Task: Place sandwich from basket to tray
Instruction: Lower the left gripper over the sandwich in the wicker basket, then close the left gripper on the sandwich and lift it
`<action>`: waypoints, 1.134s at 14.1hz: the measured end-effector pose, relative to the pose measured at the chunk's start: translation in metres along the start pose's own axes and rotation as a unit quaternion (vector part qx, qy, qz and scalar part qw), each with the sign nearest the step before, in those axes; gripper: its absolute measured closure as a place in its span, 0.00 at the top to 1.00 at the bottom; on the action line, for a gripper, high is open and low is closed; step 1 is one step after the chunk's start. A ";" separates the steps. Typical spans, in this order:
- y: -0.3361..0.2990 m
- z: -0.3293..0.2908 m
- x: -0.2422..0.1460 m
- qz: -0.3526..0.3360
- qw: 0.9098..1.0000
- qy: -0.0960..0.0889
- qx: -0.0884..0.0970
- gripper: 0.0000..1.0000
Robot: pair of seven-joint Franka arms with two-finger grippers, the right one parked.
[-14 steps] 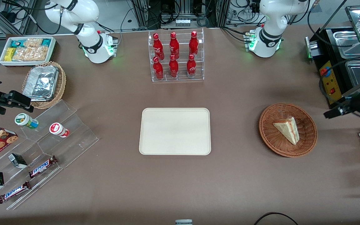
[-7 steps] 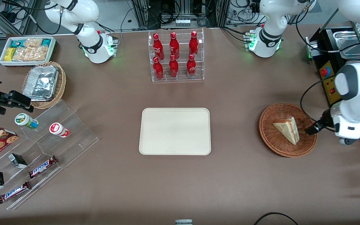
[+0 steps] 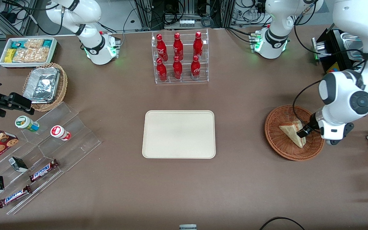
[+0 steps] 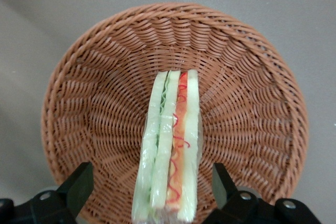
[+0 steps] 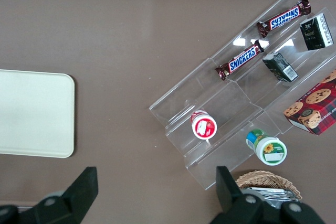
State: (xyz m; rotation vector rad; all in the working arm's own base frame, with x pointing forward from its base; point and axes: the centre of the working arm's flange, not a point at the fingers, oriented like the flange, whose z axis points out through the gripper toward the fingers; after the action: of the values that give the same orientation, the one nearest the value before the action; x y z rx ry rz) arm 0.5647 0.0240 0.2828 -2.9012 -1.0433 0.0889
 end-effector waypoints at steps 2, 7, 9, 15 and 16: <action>-0.003 0.014 -0.003 -0.003 1.000 -0.001 0.000 1.00; -0.001 0.028 -0.004 -0.014 1.000 -0.013 0.001 1.00; 0.000 0.038 -0.004 -0.026 0.999 -0.019 -0.008 1.00; 0.005 0.055 -0.004 -0.027 0.999 -0.020 -0.011 0.69; 0.007 0.055 -0.005 -0.025 0.999 -0.019 -0.011 0.59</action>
State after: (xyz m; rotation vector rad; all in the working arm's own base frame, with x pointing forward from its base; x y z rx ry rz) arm 0.5609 0.0175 0.2278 -2.9016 -1.1298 0.1328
